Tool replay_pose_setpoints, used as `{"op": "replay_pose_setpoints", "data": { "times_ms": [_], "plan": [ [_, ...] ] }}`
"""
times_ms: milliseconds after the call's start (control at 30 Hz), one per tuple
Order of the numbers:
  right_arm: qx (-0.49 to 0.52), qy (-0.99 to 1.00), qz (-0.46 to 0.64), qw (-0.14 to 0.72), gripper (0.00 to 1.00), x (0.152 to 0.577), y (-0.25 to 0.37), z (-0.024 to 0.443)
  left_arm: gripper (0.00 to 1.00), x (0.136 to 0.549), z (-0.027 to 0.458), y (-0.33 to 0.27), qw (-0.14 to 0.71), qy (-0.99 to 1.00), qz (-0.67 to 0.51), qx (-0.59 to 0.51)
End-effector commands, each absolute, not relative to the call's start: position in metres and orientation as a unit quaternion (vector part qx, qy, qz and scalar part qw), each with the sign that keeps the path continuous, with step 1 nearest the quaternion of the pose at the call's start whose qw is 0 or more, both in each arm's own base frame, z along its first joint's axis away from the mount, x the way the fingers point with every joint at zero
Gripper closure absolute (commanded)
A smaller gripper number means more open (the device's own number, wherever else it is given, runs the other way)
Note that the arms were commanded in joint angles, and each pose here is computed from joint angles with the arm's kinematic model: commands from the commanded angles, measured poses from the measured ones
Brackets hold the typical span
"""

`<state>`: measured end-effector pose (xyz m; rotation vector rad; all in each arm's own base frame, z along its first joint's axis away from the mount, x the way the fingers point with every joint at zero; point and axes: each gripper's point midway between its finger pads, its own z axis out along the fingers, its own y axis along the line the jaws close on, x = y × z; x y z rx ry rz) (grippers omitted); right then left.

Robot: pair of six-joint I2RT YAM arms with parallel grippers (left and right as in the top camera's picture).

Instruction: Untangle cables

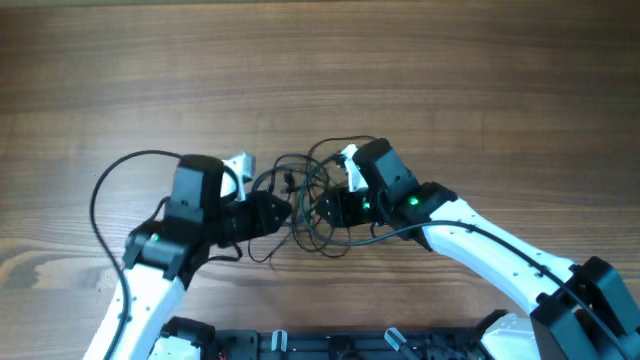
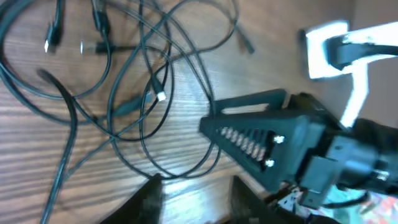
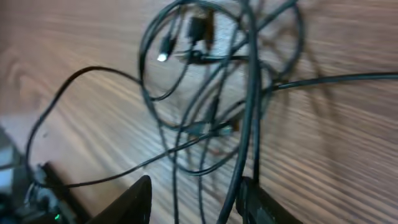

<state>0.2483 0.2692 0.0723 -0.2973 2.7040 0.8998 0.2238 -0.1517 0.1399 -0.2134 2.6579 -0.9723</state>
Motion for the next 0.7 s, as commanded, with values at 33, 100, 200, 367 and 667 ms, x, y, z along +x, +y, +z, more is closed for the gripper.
{"op": "replay_pose_setpoints", "data": {
  "times_ms": [33, 100, 200, 367, 667],
  "plan": [
    [-0.083, 0.941, 0.292, 0.152, 0.54, 0.255, 0.264, 0.071, 0.55, 0.218, 0.108, -0.164, 0.087, 0.943, -0.315, -0.065],
    [-0.084, 0.94, 0.294, 0.149, 0.55, 0.254, 0.264, 0.071, 0.55, 0.216, 0.094, -0.166, 0.06, 0.948, -0.305, -0.067],
    [-0.084, 0.94, 0.294, 0.149, 0.54, 0.254, 0.264, 0.071, 0.59, 0.219, 0.088, -0.167, 0.056, 0.949, -0.302, -0.065],
    [-0.087, 0.943, 0.291, 0.138, 0.51, 0.249, 0.262, 0.068, 0.5, 0.224, 0.118, -0.159, 0.128, 0.94, -0.316, -0.023],
    [-0.113, 0.96, 0.21, 0.148, 0.44, 0.258, 0.241, 0.079, 0.34, 0.209, 0.115, -0.072, 0.156, 0.959, -0.186, -0.147]
  ]
}}
